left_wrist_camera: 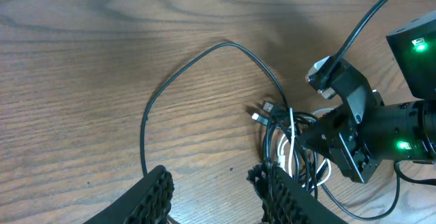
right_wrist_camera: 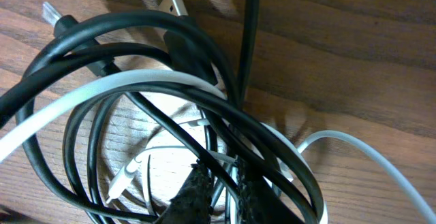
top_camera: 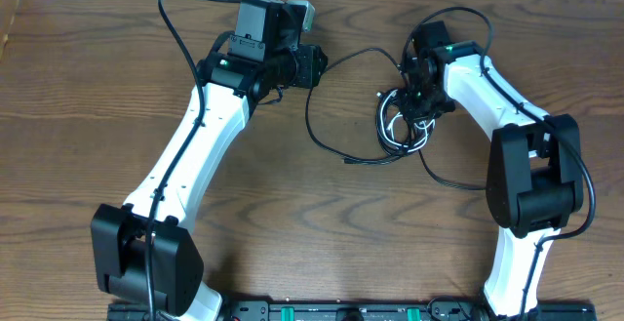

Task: Untangle cables

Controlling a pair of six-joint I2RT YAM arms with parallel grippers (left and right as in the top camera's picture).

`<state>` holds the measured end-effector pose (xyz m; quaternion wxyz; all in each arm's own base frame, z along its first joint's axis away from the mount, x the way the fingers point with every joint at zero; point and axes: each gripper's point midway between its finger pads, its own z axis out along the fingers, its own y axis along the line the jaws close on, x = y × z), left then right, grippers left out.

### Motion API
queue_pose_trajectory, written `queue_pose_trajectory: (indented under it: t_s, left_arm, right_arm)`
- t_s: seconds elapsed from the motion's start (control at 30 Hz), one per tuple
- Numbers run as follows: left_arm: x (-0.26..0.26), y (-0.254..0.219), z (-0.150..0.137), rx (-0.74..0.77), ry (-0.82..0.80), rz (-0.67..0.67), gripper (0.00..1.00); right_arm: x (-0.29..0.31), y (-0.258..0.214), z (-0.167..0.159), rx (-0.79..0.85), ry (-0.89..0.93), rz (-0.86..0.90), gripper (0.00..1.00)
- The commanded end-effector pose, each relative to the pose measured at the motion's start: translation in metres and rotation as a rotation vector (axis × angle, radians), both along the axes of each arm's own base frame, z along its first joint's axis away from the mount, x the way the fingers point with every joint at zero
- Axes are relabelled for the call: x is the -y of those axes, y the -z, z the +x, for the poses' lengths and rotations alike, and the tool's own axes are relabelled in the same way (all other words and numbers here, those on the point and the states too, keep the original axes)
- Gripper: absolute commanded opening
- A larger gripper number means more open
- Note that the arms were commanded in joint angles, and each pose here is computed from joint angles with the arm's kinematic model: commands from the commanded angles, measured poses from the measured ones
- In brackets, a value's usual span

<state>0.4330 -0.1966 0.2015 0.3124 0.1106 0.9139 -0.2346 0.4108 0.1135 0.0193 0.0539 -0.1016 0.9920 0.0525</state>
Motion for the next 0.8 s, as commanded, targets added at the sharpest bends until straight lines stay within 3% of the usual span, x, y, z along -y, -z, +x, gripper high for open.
queue_pose_trajectory:
  t_s: [0.0,0.1,0.33,0.43,0.57,0.77]
  left_arm:
    - [-0.004,0.000,0.001,-0.001,-0.012,0.007,0.45]
    - [-0.004,0.001,0.001,-0.002,-0.013,0.007,0.45]
    - [-0.004,0.002,0.000,-0.008,-0.012,0.009,0.45]
    - [-0.004,0.003,-0.001,-0.014,-0.012,0.011,0.45]
    - [-0.004,0.003,-0.002,-0.015,-0.012,0.011,0.46]
    - [-0.003,0.003,-0.002,-0.015,-0.011,0.010,0.45]
  right_arm:
    - [0.003,0.009,-0.003,-0.013,-0.010,-0.035,0.19]
    - [0.004,0.009,-0.002,-0.006,-0.040,-0.053,0.27]
    - [-0.009,0.009,-0.001,0.017,-0.092,-0.051,0.30]
    - [-0.012,0.010,0.002,0.033,-0.097,-0.048,0.25]
    - [-0.012,0.009,0.003,0.037,-0.096,-0.046,0.01]
    - [-0.021,-0.015,0.000,0.047,-0.075,0.020,0.01]
